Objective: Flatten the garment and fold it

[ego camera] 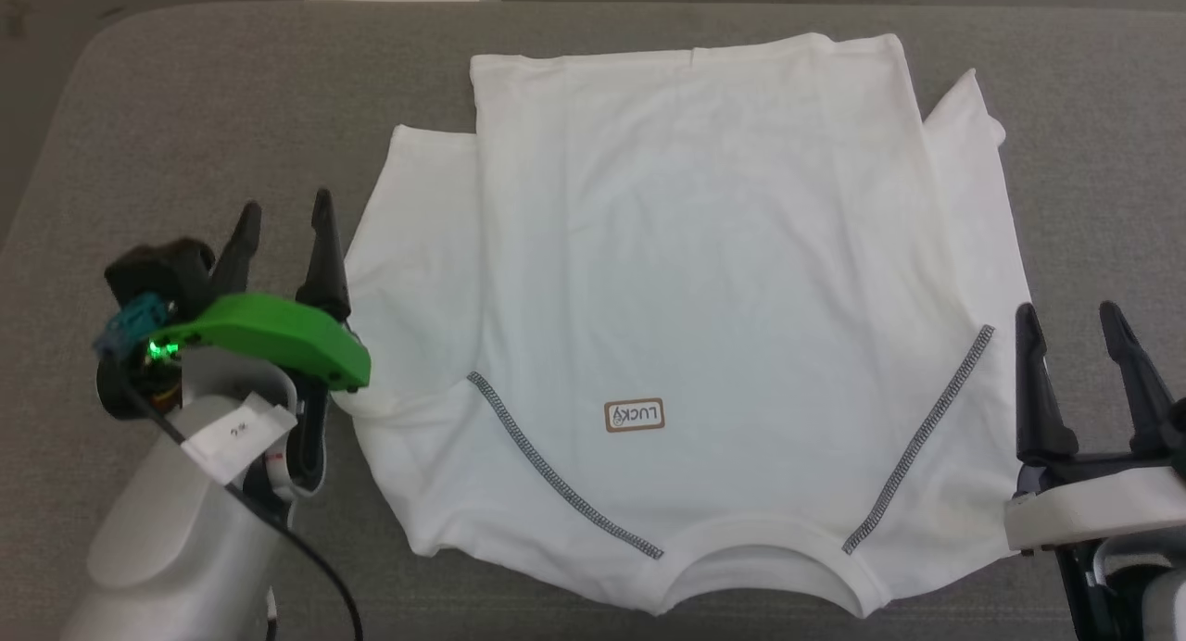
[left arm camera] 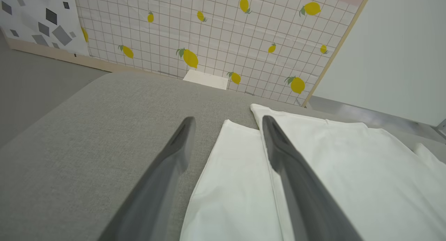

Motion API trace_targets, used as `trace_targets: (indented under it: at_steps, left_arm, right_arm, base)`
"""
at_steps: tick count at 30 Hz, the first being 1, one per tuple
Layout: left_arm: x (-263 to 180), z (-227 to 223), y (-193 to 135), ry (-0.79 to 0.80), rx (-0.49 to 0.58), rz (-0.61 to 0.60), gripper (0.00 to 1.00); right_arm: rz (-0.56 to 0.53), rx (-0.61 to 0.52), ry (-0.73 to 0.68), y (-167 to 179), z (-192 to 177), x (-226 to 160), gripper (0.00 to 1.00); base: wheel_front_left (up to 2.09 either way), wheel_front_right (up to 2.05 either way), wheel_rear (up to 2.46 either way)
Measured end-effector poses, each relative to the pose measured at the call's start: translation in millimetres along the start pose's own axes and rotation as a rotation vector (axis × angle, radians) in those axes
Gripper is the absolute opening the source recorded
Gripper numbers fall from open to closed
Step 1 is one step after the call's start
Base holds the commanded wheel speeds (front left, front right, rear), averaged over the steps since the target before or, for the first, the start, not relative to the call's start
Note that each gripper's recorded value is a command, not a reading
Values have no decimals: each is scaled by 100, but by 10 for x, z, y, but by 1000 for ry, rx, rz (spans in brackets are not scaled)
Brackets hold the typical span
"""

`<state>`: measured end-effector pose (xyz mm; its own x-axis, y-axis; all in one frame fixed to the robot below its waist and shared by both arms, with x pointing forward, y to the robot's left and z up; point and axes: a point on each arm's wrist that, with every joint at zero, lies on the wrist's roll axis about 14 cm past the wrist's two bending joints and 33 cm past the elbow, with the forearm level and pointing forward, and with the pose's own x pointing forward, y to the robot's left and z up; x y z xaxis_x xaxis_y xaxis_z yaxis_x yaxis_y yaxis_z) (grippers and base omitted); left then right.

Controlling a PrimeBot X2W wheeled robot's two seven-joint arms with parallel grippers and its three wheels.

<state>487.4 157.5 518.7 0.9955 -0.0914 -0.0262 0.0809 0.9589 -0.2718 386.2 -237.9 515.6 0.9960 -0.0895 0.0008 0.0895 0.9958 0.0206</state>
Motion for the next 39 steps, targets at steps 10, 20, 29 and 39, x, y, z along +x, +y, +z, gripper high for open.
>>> trace_targets:
  at_steps: [10, 20, 29, 39]
  left_arm:
    - [952, -286, 3, 153, 216, -32, 100]
    - [1433, -1107, 118, 511, 252, 9, 100]
    - [1491, -1576, 192, 746, 220, 94, 22]
    - [1359, -1317, 230, 616, 232, 68, 0]
  right_arm:
    - [88, -15, -36, 238, -19, 336, 100]
    - [45, 4, 85, 104, -465, 410, 100]
    - [-8, -4, 124, -65, -599, 360, 100]
    - [-28, 5, 75, -120, -430, 336, 100]
  base:
    - [0, 0, 0]
    - [0, 0, 0]
    - [0, 0, 0]
    - [0, 0, 0]
